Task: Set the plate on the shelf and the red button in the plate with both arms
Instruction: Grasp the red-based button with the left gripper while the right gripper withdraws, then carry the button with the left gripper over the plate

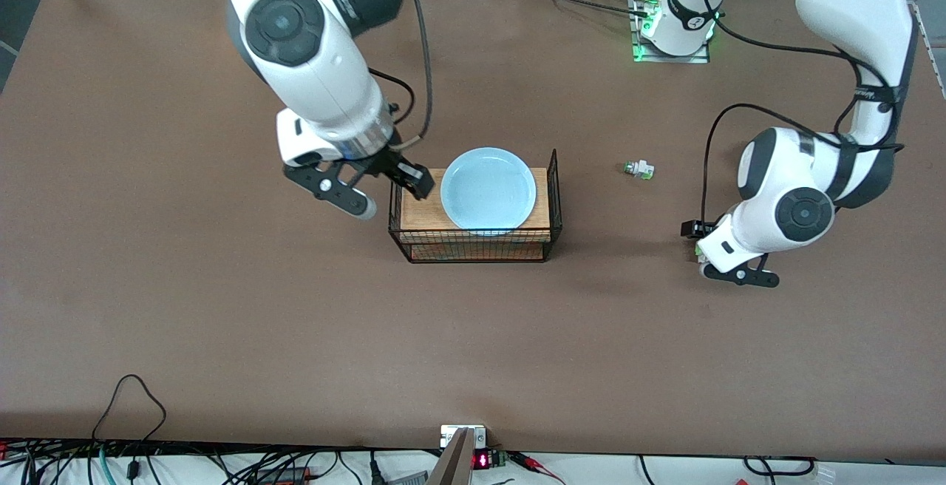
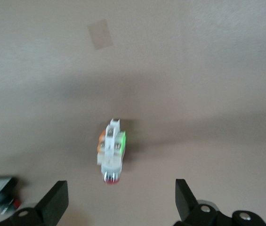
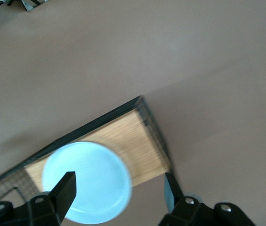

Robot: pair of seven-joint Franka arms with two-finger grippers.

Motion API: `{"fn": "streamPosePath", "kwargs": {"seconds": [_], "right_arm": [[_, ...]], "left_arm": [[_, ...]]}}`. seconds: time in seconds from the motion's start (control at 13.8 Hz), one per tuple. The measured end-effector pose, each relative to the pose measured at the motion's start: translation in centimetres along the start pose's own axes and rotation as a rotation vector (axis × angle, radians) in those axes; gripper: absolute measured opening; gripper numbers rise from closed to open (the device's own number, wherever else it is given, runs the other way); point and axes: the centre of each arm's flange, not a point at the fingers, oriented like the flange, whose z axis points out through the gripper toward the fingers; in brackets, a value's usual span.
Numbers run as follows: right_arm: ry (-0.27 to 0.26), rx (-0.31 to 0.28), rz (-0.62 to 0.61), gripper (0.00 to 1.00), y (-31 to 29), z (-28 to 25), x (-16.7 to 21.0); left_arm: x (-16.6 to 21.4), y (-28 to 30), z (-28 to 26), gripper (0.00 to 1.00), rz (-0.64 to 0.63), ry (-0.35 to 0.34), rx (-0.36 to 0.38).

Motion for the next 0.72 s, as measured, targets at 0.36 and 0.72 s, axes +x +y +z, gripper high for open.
{"fn": "streamPosePath", "kwargs": {"seconds": [0.36, 0.72], "right_arm": [[0.049, -0.089, -0.265, 0.85, 6.0, -3.8, 4.6], [-0.001, -0.173, -0.471, 0.85, 17.5, -5.1, 14.4]], "left_arm": [[-0.6, -0.9, 5.4, 1.00, 0.007, 0.077, -0.019], [-0.5, -0.7, 7.9, 0.63, 0.032, 0.065, -0.025]]}}
